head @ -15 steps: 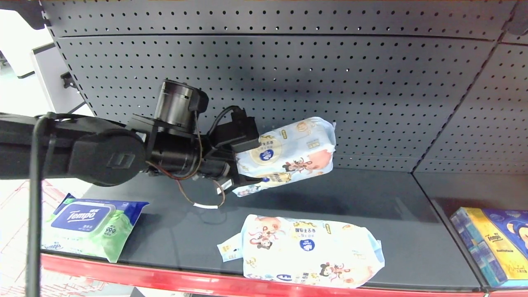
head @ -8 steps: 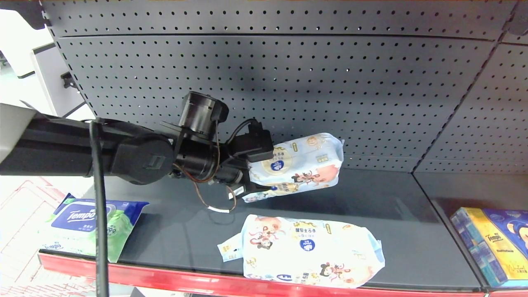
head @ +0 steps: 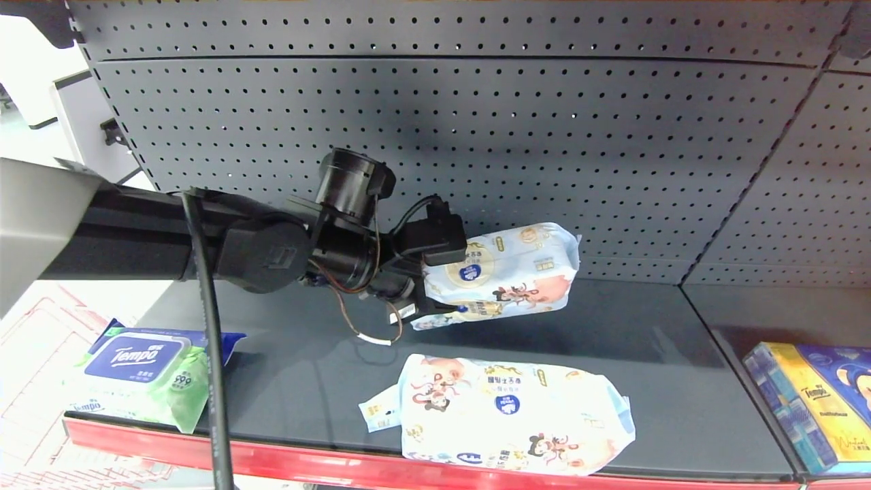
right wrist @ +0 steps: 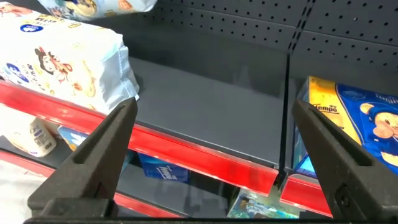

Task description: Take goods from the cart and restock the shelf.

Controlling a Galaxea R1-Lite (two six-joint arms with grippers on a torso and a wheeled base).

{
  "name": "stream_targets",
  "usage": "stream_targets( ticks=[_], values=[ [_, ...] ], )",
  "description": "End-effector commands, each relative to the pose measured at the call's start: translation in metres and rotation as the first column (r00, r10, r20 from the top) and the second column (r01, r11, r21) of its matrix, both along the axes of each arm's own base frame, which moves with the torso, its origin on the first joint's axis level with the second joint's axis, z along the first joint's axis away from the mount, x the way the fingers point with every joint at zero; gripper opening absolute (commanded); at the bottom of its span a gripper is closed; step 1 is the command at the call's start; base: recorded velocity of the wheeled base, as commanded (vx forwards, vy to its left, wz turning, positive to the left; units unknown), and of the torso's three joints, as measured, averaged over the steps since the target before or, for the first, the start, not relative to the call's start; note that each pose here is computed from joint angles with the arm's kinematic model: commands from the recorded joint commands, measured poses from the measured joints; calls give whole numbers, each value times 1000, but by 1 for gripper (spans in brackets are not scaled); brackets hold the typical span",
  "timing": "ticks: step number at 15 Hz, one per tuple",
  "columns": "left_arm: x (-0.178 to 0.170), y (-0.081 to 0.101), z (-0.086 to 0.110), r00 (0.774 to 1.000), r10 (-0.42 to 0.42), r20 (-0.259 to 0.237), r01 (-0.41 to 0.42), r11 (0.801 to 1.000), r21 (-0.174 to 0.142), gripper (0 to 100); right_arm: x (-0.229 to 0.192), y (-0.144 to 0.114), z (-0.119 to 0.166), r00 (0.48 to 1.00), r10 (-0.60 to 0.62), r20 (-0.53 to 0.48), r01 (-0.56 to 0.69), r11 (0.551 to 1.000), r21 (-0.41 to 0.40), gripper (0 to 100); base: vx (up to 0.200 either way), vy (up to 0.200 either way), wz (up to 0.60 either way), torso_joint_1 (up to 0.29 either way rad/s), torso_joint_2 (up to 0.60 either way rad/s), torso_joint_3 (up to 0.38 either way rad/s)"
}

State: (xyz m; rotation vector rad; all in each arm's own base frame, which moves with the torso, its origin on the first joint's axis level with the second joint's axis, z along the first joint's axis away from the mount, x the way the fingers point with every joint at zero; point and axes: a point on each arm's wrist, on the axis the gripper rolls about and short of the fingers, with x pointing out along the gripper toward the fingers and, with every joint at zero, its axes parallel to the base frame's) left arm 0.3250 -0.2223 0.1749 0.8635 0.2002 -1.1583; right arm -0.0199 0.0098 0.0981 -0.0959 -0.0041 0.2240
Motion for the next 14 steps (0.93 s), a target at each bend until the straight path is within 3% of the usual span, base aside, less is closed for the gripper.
stream_targets(
  ticks=[1, 6, 7, 11, 14],
  values=[
    [2, -6, -3, 1000, -10, -1, 10, 1000, 1, 0, 0, 0, 0, 1000, 0, -4, 0, 1000, 0, 100, 0, 0, 0, 0, 0, 0],
    [4, -11, -7, 1000, -20, -2, 20, 1000, 5, 0, 0, 0, 0, 1000, -1, -4, 1, 1000, 0, 100, 0, 0, 0, 0, 0, 0],
    [4, -12, -7, 1000, -22, 1, 22, 1000, 7, 100, 1, 0, 0, 1000, -1, -5, 1, 1000, 0, 100, 0, 0, 0, 0, 0, 0],
    [6, -11, -9, 1000, -23, 1, 23, 1000, 12, 100, 0, 0, 0, 1000, -8, -4, 8, 1000, 0, 100, 0, 0, 0, 0, 0, 0],
    [7, 2, -4, 1000, 5, 5, -5, 1000, 9, 100, 0, 0, 0, 1000, -8, -4, 8, 1000, 0, 100, 0, 0, 0, 0, 0, 0]
  ],
)
